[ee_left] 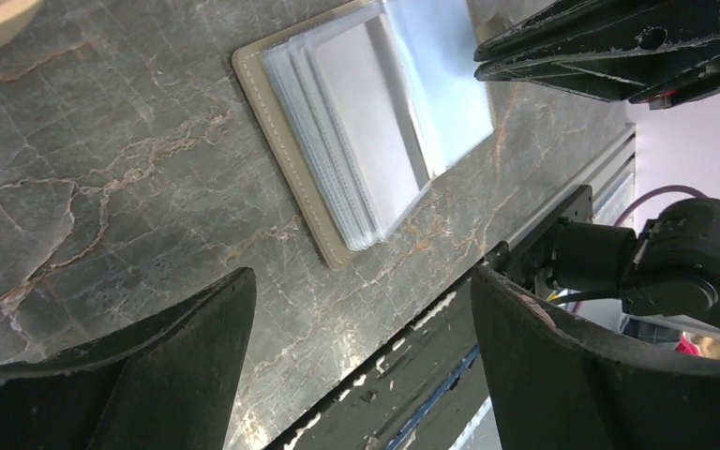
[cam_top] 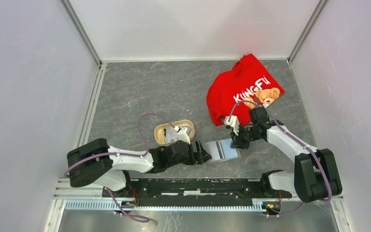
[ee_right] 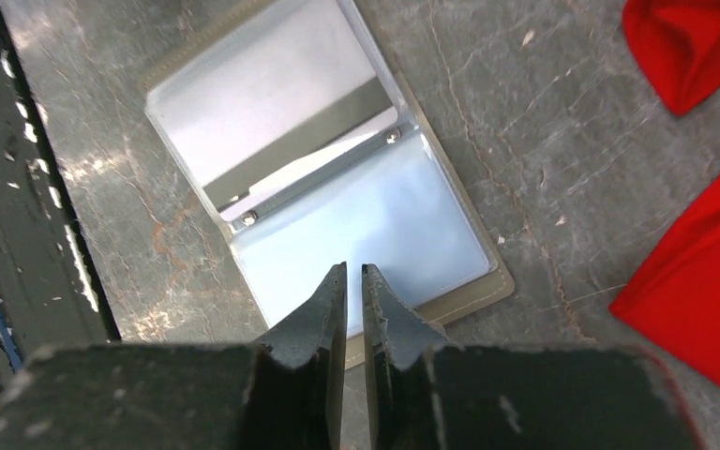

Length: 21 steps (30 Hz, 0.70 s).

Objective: Put the credit cards into the card holder
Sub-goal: Move the card holder to the center of the board.

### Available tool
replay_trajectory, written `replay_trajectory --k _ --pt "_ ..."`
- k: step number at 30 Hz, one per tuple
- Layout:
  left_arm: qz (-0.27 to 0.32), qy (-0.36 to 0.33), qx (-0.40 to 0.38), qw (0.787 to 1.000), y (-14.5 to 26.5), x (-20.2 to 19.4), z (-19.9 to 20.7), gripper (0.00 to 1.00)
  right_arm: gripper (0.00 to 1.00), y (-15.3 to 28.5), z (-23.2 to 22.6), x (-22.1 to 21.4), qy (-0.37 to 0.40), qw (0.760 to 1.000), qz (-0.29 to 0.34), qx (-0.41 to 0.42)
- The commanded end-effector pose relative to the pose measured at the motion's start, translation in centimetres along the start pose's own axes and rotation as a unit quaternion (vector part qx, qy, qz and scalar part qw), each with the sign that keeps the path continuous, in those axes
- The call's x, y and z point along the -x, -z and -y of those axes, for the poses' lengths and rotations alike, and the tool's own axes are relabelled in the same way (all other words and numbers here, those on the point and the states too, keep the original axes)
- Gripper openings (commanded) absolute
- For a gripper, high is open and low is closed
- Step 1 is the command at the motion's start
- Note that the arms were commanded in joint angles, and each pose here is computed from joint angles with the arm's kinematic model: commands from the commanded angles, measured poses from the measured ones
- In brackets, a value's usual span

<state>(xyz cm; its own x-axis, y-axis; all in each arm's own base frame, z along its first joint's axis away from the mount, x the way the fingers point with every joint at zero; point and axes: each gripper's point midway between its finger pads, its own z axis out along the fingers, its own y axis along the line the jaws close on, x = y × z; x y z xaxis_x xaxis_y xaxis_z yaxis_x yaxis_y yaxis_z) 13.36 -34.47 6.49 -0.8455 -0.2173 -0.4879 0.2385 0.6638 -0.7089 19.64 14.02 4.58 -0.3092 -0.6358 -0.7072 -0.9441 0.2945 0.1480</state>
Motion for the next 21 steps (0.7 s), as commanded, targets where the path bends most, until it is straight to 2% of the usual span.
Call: replay_trajectory --k 1,6,11,17,21 --pt "0.013 0.05 -0.023 0.998 -1.1 0.5 1.7 0.9 0.15 -0.3 1.3 -0.5 0.003 0.999 -0.036 -0.016" --pt "-0.011 0.068 0.016 0.998 -2.6 -0.6 0.7 0.9 0.1 -1.1 1.8 -2.7 -0.014 0.995 -0.093 -0.021" --pt "-0.024 0.092 0.018 0.995 -3.3 -1.5 0.4 0.9 0.09 -1.4 2.1 -4.7 -0.025 0.989 -0.14 -0.034" --pt "-0.011 0.115 0.043 0.992 -3.0 -1.3 -1.1 0.89 0.08 -1.4 2.3 -5.5 -0.032 0.986 -0.157 -0.04" --pt "-0.01 0.134 0.014 0.991 -3.1 -1.2 -0.5 0.87 0.08 -1.4 2.3 -5.6 -0.033 0.986 -0.159 -0.038"
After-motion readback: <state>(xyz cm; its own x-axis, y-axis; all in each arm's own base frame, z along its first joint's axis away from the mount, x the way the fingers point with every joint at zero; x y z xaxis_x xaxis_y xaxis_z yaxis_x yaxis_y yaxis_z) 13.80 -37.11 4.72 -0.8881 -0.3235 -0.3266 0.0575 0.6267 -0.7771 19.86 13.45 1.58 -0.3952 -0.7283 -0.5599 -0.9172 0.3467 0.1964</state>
